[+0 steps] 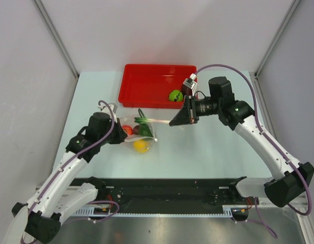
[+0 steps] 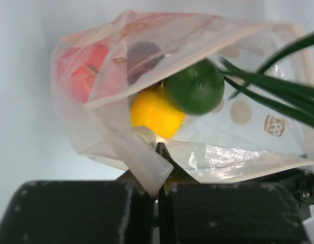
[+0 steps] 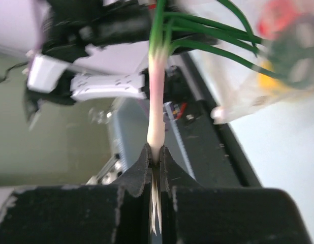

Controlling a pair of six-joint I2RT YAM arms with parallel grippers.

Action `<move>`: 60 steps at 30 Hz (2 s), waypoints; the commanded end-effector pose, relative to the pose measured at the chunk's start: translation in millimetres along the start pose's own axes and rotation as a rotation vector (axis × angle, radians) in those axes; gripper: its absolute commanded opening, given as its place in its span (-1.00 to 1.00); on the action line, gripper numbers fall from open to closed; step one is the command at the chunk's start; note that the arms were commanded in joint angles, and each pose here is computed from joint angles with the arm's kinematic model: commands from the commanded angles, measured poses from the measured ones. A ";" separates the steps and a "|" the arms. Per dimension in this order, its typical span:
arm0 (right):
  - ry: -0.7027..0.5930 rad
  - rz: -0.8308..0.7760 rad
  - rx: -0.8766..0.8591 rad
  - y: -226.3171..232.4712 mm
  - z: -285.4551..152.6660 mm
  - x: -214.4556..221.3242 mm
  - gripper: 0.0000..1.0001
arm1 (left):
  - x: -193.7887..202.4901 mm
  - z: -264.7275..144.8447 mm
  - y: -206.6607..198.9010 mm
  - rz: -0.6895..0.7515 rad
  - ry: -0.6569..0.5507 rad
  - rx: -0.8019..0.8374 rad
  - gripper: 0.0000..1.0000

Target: Open the zip-top bag and remove the fake food

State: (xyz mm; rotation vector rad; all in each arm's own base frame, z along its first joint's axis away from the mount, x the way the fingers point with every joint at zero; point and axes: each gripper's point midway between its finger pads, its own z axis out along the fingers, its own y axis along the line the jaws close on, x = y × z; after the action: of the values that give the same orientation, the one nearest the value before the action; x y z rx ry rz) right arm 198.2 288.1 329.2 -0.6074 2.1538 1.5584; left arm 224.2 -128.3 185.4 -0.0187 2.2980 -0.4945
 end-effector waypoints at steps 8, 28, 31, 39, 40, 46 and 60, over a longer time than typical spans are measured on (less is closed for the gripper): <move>-0.134 -0.140 -0.391 118.5 -44.9 -41.4 -1.00 | 1.3 10.9 4.6 -0.004 0.052 -0.031 -1.00; -0.477 -0.290 0.257 -110.7 52.4 -215.0 -1.00 | 13.3 -5.2 -3.8 -0.018 0.078 0.033 -1.00; -0.445 -0.294 0.348 -155.9 71.6 -226.2 -1.00 | 16.3 -3.3 -5.3 -0.026 0.090 0.043 -0.99; -0.329 -0.220 0.472 -251.6 127.7 -218.5 -1.00 | 15.3 3.0 -10.1 -0.047 0.113 0.053 -1.00; -0.317 -0.207 0.470 -260.9 135.3 -213.2 -1.00 | 14.8 3.5 -10.5 -0.051 0.114 0.052 -1.00; -0.267 -0.178 0.508 -298.2 179.2 -191.1 -0.94 | 17.9 4.5 -7.2 -0.061 0.134 0.029 -1.00; -0.261 0.155 0.564 -272.3 161.6 -177.0 0.69 | 17.0 10.7 -15.1 -0.063 0.140 0.071 -1.00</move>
State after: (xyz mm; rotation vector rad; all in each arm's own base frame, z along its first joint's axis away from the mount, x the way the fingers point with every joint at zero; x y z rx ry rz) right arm 512.9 412.9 102.2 -0.2260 2.3109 0.9711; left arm 209.5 -141.7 159.0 -0.0173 2.4679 -0.5760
